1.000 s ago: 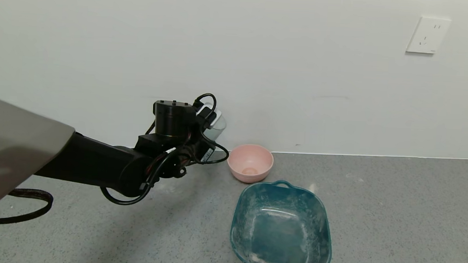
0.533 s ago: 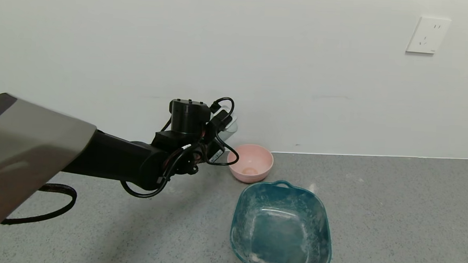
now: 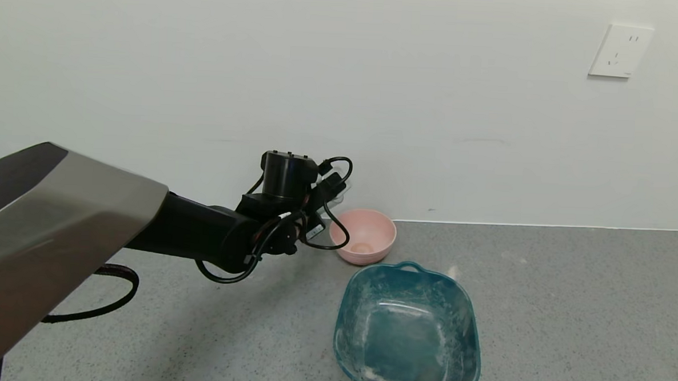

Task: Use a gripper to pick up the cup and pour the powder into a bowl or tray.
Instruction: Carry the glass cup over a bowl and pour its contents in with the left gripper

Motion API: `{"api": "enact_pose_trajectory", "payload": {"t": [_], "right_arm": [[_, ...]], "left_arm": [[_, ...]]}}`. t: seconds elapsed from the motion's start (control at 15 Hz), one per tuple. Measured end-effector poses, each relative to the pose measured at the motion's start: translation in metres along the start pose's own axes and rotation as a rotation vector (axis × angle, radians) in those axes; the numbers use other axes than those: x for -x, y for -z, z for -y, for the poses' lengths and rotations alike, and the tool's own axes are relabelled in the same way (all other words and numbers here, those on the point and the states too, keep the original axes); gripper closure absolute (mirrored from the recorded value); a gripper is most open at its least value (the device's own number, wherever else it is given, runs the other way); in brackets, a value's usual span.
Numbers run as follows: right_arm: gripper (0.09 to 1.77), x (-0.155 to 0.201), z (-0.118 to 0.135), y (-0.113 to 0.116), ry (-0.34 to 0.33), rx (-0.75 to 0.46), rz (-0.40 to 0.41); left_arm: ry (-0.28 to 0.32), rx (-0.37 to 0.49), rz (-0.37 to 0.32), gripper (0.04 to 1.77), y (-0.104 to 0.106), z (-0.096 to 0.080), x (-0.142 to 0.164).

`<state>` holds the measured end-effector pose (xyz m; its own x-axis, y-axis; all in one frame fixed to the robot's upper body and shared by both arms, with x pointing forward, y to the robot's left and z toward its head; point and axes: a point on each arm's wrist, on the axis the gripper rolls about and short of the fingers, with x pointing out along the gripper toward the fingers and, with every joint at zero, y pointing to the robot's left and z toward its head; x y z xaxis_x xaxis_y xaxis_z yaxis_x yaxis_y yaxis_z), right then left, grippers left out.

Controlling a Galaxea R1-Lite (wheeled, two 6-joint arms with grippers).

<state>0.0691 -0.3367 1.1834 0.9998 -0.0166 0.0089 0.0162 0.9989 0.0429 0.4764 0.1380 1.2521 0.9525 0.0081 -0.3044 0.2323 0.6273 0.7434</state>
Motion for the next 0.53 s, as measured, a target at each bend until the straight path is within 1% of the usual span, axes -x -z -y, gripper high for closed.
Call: {"api": "enact_pose_trajectory", "payload": {"t": [0.13,0.33,0.53], "right_arm": [[0.15,0.0,0.0,0.0,0.0,0.0,0.0],[0.15,0.0,0.0,0.0,0.0,0.0,0.0],[0.15,0.0,0.0,0.0,0.0,0.0,0.0]], "left_arm": [[0.017,-0.029,-0.034,0.54,-0.004,0.004,0.001],[-0.019,-0.066,-0.058,0.54,-0.013,0.005,0.0],[-0.031,-0.112,-0.065,0.54,-0.017,0.009,-0.002]]}}
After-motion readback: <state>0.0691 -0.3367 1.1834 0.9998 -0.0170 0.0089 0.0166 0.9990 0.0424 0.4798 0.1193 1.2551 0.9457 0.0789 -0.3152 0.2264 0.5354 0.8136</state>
